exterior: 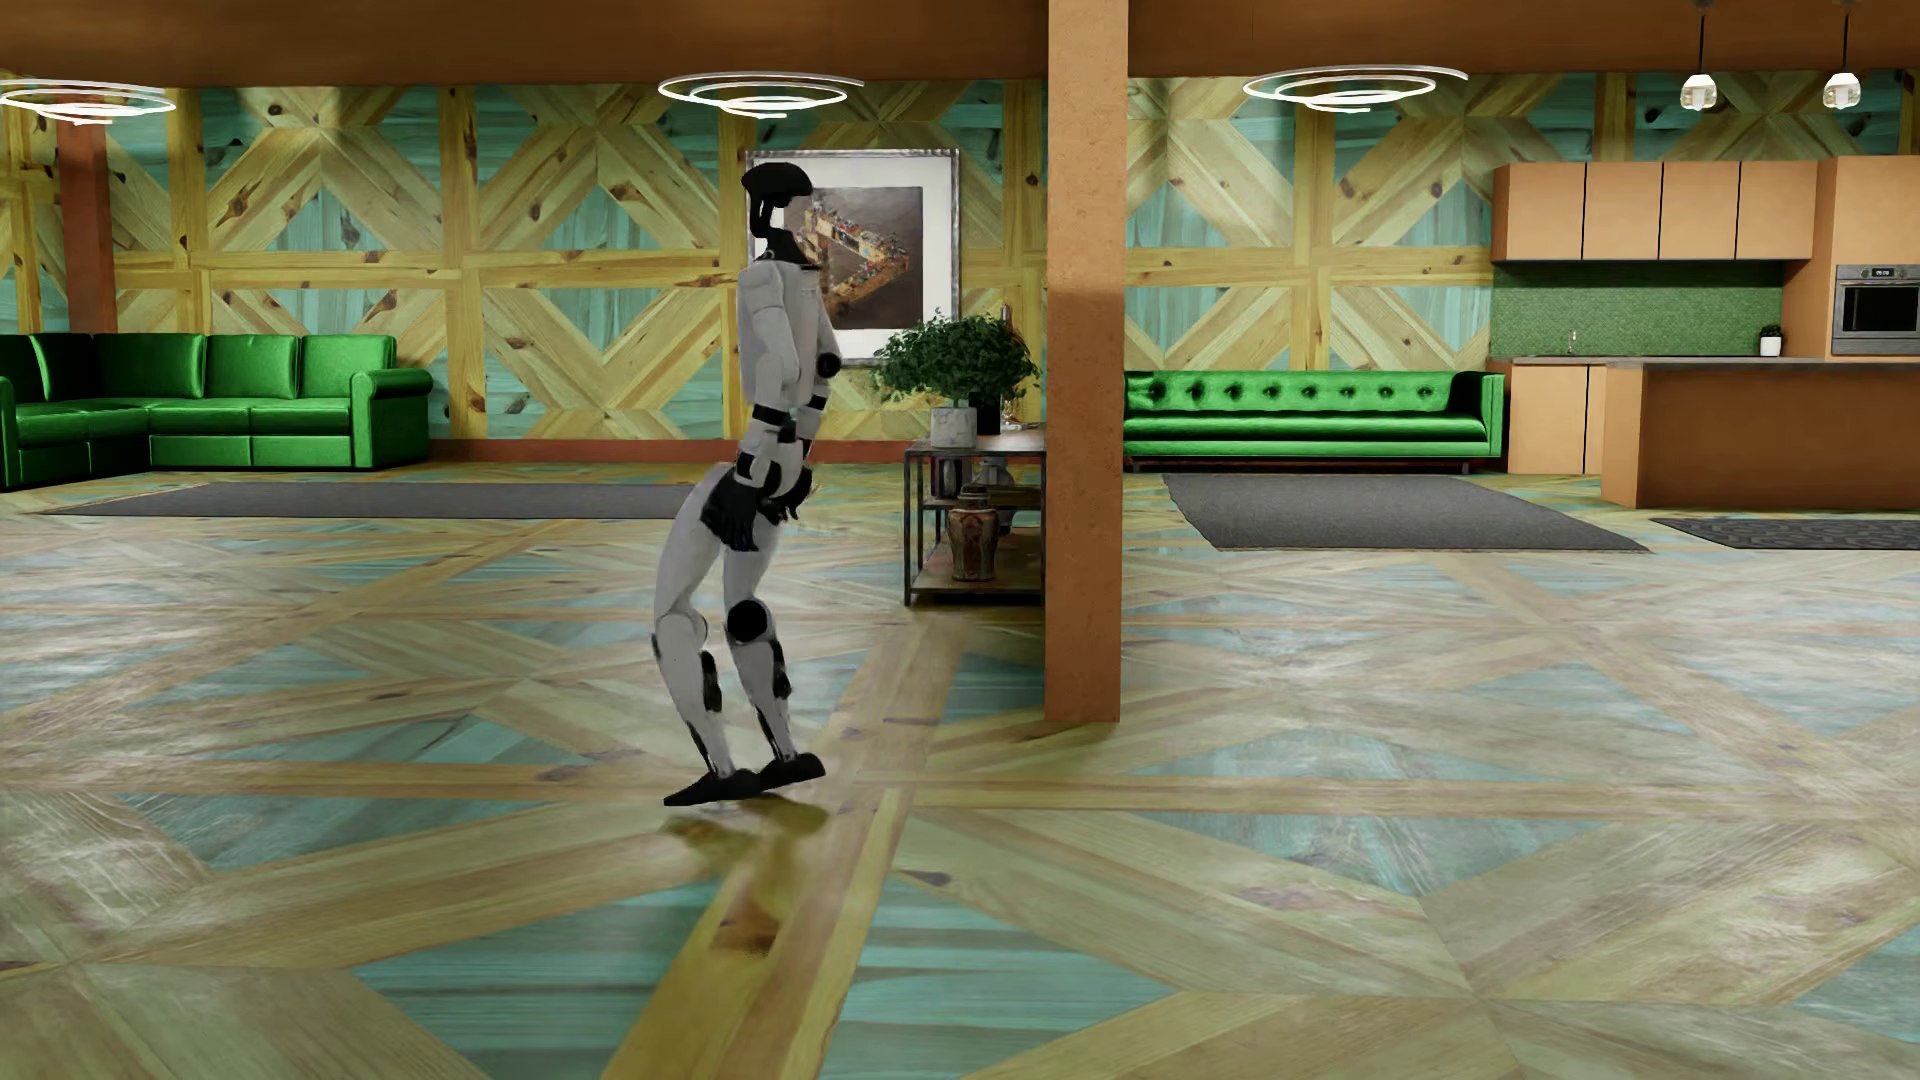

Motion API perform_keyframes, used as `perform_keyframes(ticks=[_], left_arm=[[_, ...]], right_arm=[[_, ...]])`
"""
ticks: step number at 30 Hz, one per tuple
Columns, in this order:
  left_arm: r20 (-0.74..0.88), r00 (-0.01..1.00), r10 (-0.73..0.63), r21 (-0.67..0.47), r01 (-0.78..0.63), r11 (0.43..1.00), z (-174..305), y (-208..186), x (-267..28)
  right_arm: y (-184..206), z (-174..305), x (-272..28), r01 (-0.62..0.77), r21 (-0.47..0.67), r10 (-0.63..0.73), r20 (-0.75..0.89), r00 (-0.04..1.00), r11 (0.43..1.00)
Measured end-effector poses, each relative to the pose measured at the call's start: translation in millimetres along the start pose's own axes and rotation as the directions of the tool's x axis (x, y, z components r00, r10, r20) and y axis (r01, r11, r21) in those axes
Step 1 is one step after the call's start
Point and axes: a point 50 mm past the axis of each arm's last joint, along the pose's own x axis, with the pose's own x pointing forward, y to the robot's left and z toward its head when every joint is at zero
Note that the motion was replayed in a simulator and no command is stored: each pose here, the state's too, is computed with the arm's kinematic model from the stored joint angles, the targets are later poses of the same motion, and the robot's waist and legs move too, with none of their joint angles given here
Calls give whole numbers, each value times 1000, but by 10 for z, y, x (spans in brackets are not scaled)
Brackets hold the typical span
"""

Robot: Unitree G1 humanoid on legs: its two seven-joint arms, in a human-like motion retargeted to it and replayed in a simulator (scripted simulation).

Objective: Go around the corner

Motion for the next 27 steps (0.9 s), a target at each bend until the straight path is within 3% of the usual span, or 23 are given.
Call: perform_keyframes(ticks=[5,6,9,13,21,24,27], left_arm=[[-106,993,-44,5,45,999,-377,-167,-120],[-108,993,-43,18,45,999,-345,-148,-93],[-58,998,38,27,-36,999,-130,175,-14],[68,996,53,8,-53,999,171,216,-1],[302,950,81,43,-99,994,919,402,13],[202,977,63,41,-72,997,620,311,42],[118,993,8,61,-15,998,331,108,24]], right_arm=[[-486,386,-18,136,47,-142,148,979,990],[-486,432,14,145,102,-159,148,976,984],[-225,642,70,62,38,-68,208,976,997],[217,208,36,-58,-7,58,68,996,998],[610,-881,-337,-205,-62,177,-307,935,977],[677,-907,-371,-211,-38,189,-308,932,977],[480,-467,-152,-172,-100,155,-161,975,980]])
